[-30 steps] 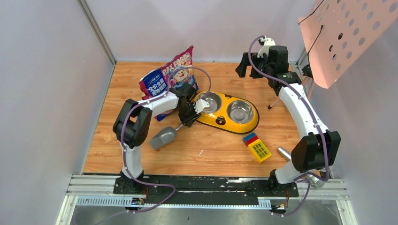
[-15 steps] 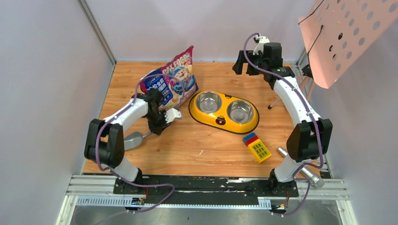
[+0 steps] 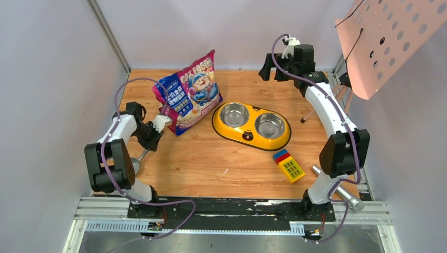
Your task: Serve the pet food
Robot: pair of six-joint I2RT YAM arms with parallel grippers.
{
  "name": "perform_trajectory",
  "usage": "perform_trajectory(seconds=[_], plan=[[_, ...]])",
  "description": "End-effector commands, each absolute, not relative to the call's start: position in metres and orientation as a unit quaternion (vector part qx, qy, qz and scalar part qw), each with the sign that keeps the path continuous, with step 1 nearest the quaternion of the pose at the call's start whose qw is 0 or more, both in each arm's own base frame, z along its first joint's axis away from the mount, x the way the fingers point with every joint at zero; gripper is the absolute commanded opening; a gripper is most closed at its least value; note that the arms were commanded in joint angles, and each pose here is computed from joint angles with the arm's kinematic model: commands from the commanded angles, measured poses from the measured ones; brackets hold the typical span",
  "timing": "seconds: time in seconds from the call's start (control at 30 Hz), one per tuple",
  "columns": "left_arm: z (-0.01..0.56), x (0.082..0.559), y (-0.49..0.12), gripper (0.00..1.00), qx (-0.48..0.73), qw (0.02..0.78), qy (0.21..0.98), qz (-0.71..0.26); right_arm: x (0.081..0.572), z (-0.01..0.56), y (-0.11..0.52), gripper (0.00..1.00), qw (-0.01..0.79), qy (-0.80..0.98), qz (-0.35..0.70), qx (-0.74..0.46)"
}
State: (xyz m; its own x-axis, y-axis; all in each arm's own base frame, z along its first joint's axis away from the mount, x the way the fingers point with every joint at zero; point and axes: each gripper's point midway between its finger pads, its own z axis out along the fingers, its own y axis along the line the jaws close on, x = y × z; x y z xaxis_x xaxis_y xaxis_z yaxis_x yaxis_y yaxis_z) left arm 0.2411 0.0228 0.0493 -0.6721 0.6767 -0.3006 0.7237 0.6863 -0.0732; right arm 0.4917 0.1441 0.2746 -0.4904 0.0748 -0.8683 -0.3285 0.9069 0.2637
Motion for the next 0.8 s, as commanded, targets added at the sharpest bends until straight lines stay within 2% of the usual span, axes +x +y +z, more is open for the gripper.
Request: perform_trajectory(seconds=[0.0,0.17,0.33,0.37,0.5,0.63,0.73,0.77], plan=[[0.063,0.286,0.013,0.16,0.284,0.193,0.929,-0.139,0.496,0.298,0.157,0.99,0.523,0.817,0.223,-0.093],[0.068,0.286,0.006,0.47,0.289,0.198,0.923,-0.158,0.494,0.298,0.158,0.99,0.521,0.818,0.224,-0.095],[0.089,0.263,0.004,0.61,0.335,0.189,0.909,-0.160,0.487,0.296,0.157,0.98,0.520,0.819,0.221,-0.104],[0.103,0.260,0.001,0.65,0.356,0.211,0.897,-0.154,0.485,0.295,0.156,0.98,0.518,0.819,0.221,-0.106],[0.153,0.240,-0.017,0.72,0.433,0.270,0.850,-0.131,0.478,0.294,0.160,0.98,0.511,0.819,0.233,-0.118],[0.226,0.233,-0.067,0.75,0.524,0.307,0.783,-0.132,0.476,0.304,0.164,0.99,0.513,0.815,0.239,-0.124],[0.315,0.261,-0.125,0.78,0.566,0.380,0.714,-0.161,0.472,0.314,0.163,0.99,0.519,0.810,0.232,-0.141],[0.336,0.275,-0.136,0.80,0.543,0.406,0.715,-0.170,0.470,0.314,0.162,0.99,0.518,0.811,0.230,-0.142]])
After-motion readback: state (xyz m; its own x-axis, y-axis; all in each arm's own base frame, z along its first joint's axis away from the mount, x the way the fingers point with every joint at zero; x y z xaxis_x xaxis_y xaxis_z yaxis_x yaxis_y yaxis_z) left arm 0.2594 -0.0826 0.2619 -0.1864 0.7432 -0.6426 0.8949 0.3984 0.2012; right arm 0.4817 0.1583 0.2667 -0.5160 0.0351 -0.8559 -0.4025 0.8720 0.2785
